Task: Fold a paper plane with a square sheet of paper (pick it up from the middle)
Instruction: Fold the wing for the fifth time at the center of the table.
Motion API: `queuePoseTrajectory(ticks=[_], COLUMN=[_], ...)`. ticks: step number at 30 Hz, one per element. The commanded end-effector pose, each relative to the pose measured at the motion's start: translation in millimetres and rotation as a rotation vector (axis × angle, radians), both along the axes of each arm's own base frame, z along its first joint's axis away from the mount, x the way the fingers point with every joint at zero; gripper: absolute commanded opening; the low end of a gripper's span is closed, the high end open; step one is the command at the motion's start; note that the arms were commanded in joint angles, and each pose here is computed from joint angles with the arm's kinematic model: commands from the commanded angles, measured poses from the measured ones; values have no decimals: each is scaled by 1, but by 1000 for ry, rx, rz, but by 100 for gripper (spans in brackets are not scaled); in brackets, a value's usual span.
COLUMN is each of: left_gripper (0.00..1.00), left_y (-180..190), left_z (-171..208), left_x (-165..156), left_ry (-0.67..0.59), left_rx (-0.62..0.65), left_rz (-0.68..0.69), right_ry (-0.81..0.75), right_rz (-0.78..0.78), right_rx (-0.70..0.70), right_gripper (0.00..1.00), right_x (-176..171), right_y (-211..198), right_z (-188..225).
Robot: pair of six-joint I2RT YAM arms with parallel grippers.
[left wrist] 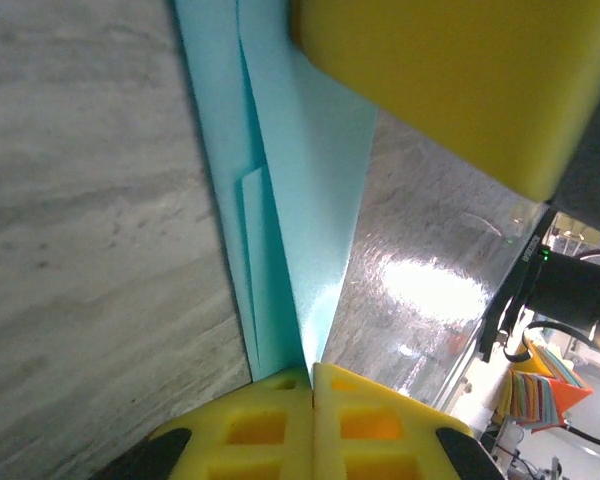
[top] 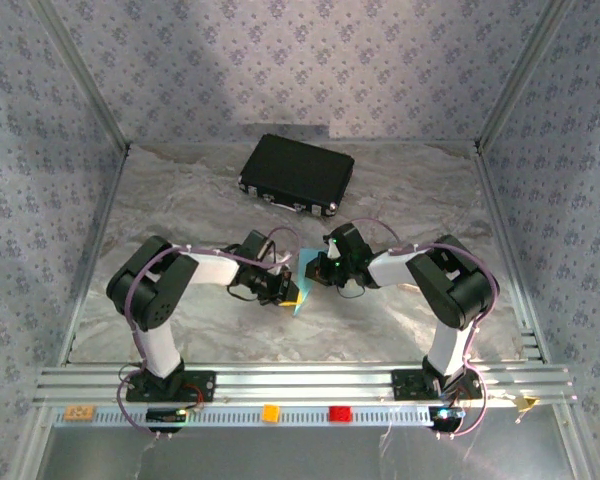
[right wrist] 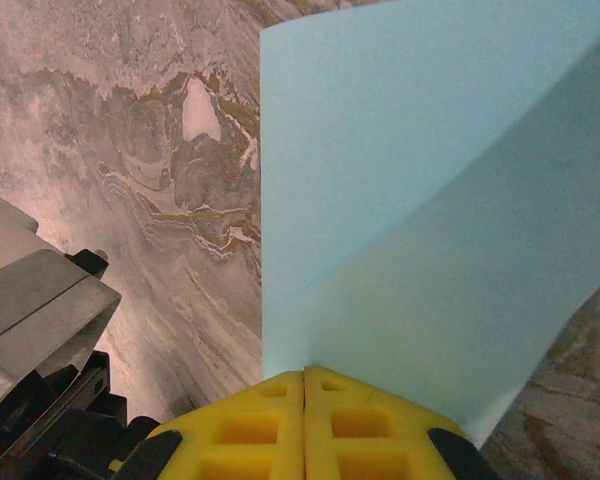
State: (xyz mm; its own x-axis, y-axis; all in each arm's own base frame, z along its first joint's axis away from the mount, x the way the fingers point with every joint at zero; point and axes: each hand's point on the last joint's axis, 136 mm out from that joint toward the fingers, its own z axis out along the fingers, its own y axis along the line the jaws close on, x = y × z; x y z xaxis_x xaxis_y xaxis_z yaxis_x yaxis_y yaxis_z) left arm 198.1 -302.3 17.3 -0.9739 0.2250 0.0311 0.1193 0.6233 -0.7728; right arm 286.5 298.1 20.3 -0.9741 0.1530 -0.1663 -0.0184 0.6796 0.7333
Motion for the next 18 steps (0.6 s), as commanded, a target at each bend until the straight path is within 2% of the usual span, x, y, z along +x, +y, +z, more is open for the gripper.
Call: queuePoseTrajectory(ticks=[1, 4, 5, 8, 11, 18], left_gripper=[3, 5, 1, 0, 6, 6], left_y=[24, 27, 28, 29, 32, 32], left_z=[-22, -24, -24, -25, -26, -22], left_x=[-49, -52, -53, -58, -60, -63], left_ry=[174, 176, 177, 181, 183, 171], left_rx=[146, 166, 170, 179, 190, 189], left_rz=[-41, -38, -37, -41, -35, -41], right_ry=[109, 109, 108, 110, 111, 109], right_rz=[-43, -46, -46, -48, -50, -50], right_rx=[-192, -198, -198, -202, -206, -210], right_gripper=[8, 8, 8, 8, 7, 7], right_x=[-20, -20, -20, -21, -21, -22], right_y=[-31, -32, -32, -33, -34, -35], right_z=[-52, -53, -53, -54, -55, -55])
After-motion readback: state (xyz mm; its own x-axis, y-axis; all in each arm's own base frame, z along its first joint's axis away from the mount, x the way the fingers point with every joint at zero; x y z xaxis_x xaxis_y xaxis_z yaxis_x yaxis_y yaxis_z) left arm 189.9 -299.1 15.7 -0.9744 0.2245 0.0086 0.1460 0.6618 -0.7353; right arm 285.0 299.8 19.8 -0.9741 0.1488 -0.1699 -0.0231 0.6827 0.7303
